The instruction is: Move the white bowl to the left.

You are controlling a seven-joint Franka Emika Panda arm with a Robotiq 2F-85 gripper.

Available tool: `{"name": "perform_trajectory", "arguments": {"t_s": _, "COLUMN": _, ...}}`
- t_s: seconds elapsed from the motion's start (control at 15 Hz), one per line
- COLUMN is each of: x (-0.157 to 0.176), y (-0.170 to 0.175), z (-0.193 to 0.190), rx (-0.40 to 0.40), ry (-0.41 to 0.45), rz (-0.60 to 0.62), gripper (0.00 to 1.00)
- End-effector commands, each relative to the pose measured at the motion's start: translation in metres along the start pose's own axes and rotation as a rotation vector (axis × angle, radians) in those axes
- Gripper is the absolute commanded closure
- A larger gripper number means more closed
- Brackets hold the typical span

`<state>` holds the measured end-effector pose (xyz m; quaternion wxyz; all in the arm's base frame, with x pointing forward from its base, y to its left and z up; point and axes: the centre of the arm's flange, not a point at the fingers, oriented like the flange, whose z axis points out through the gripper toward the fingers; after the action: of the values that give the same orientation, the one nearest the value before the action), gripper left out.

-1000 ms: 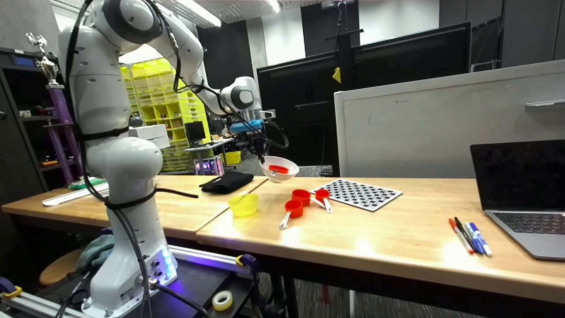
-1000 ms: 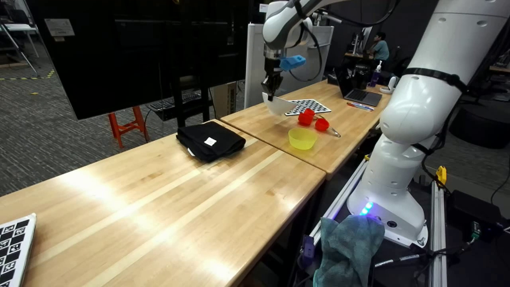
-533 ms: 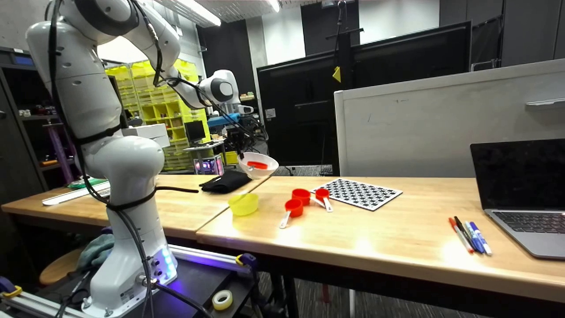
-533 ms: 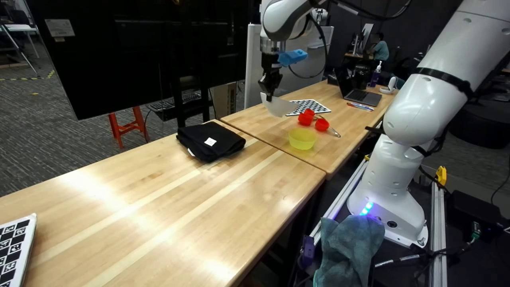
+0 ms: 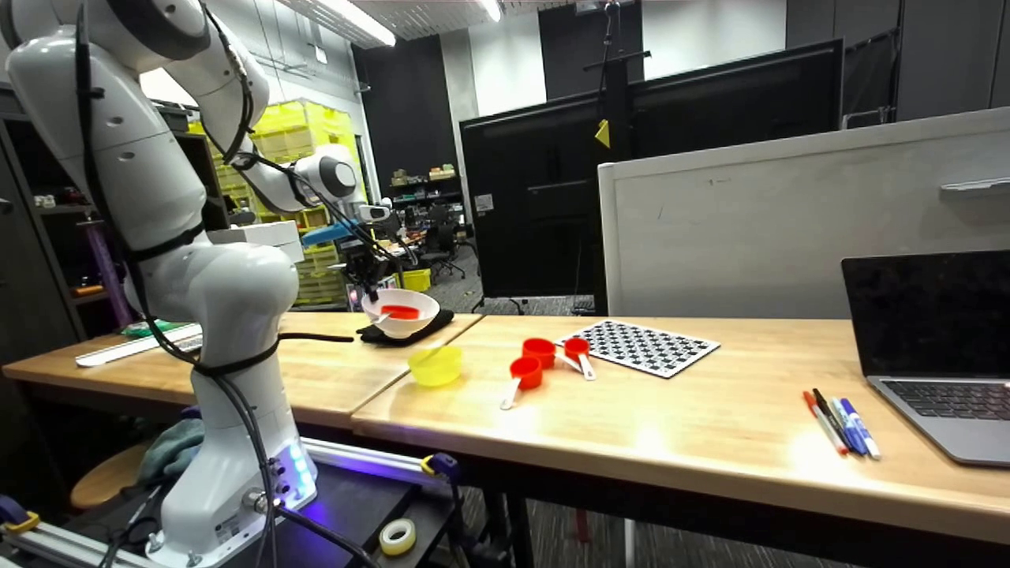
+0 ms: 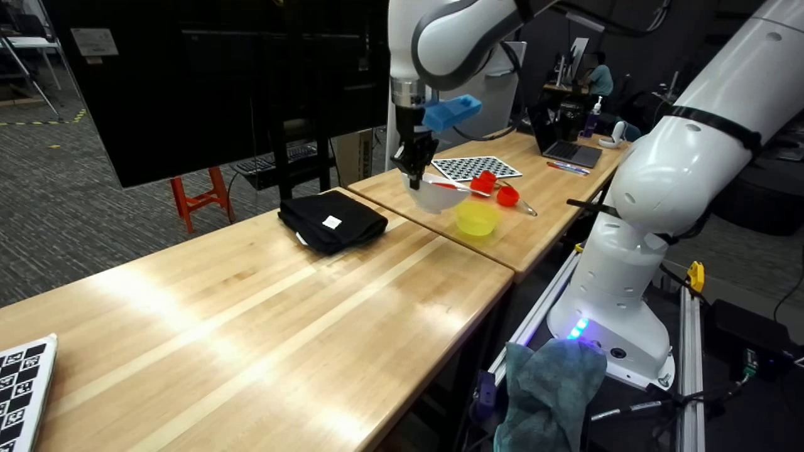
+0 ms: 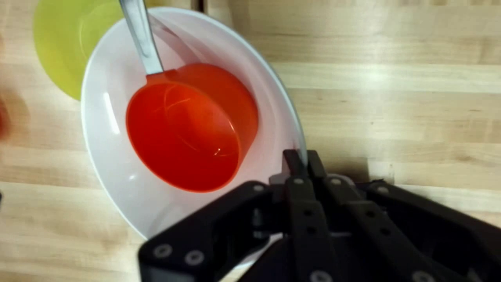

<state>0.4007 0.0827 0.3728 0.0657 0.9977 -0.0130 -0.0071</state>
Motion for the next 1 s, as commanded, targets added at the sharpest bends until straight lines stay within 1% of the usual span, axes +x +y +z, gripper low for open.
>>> {"name": "perform_trajectory", "arguments": {"t_s": 0.0, "x": -0.037, "y": -0.04, "z": -0.006, "rx": -0.024, "ry": 0.003, "rz": 0.014, "gripper": 0.99}}
{"name": "perform_trajectory", "arguments": {"t_s": 0.13, "x": -0.047, "y": -0.056, "z": -0.004, "rx": -0.037, "ry": -0.011, "rz": 0.001, "gripper": 0.99}}
{"name": "perform_trajectory", "arguments": {"t_s": 0.33, "x": -0.05, "y": -0.074, "z": 0.004, "rx": -0.045, "ry": -0.025, "rz": -0.038, "gripper": 0.99}}
{"name": "perform_trajectory", "arguments": {"t_s": 0.53, "x": -0.043, "y": -0.085, "z": 0.01, "rx": -0.03, "ry": -0.017, "rz": -0.059, "gripper": 0.99}}
{"name": "perform_trajectory", "arguments": {"t_s": 0.8, "x": -0.022, "y": -0.098, "z": 0.02, "rx": -0.016, "ry": -0.023, "rz": -0.056, "gripper": 0.99}}
{"name": "perform_trajectory", "arguments": {"t_s": 0.93, "x": -0.014, "y": -0.113, "z": 0.024, "rx": -0.009, "ry": -0.025, "rz": -0.054, "gripper": 0.99}}
